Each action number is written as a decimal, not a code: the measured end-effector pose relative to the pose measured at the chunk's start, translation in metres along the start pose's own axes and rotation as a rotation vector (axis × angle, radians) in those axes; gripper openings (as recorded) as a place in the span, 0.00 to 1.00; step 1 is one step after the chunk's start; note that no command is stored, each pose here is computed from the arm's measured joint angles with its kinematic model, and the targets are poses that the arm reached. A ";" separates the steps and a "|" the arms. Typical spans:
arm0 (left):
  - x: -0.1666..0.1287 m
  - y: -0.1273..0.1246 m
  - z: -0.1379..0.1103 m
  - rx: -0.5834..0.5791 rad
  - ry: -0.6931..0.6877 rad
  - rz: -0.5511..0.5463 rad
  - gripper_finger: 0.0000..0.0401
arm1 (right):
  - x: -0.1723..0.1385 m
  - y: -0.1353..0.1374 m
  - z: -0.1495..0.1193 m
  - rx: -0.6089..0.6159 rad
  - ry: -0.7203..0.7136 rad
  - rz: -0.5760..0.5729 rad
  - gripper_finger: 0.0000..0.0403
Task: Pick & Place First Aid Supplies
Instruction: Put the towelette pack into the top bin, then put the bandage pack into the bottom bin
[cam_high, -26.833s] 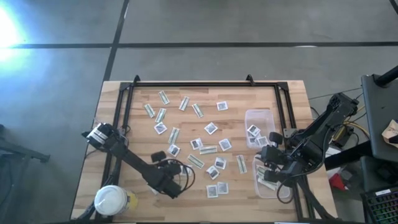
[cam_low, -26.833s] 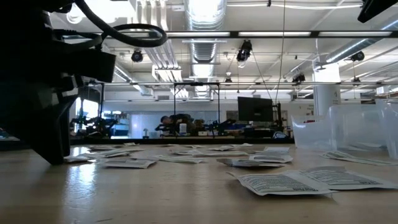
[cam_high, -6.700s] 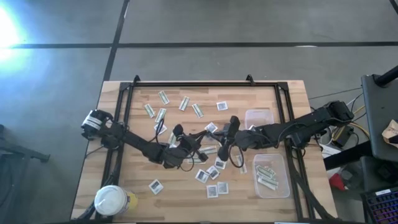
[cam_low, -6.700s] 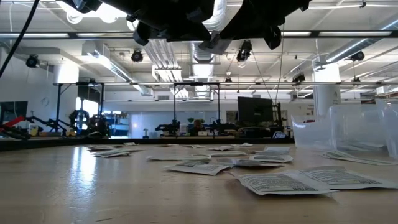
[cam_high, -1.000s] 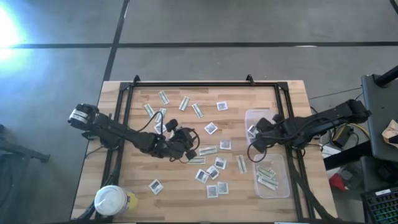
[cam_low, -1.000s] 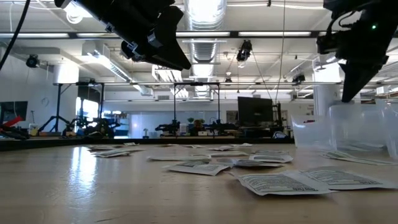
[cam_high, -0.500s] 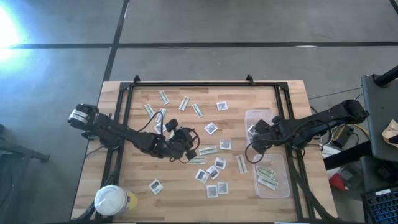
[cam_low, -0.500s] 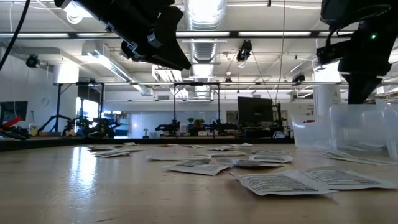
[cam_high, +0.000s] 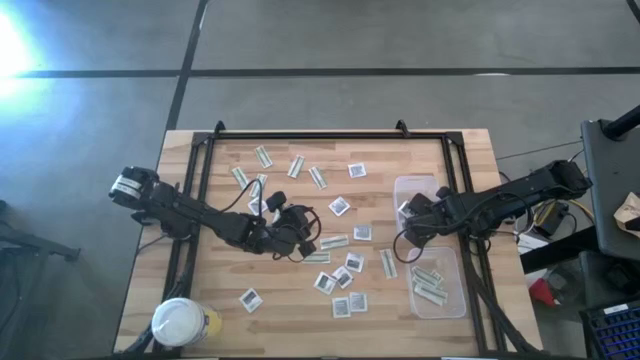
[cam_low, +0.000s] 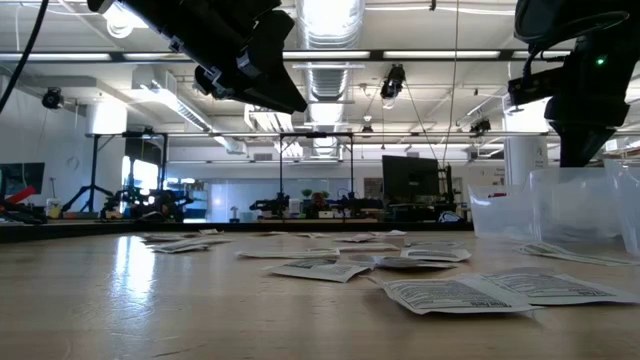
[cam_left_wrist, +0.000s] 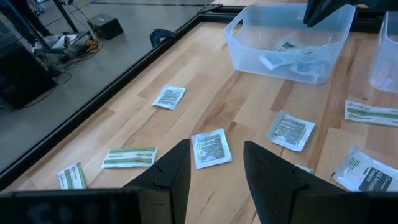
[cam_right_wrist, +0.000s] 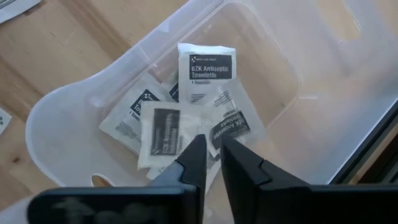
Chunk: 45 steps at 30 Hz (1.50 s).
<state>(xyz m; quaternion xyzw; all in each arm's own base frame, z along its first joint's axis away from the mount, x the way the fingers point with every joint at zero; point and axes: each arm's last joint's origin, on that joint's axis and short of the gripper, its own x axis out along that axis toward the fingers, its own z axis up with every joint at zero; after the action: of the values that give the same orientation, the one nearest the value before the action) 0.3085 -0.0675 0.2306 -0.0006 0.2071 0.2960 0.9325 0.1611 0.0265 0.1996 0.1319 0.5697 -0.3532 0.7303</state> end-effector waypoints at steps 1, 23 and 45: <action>0.000 0.000 0.000 0.001 0.001 0.000 0.36 | 0.000 0.000 0.000 -0.003 -0.004 -0.003 0.13; -0.010 -0.007 -0.018 0.018 0.163 -0.123 0.36 | -0.050 0.001 0.024 -0.010 -0.106 0.170 0.23; -0.012 0.026 -0.050 -0.365 0.535 0.148 0.36 | -0.049 0.004 0.019 -0.028 -0.099 0.177 0.19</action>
<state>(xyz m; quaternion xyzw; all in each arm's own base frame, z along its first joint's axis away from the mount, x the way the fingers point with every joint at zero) 0.2667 -0.0589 0.1928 -0.2303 0.3879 0.3846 0.8054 0.1726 0.0362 0.2495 0.1540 0.5240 -0.2852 0.7877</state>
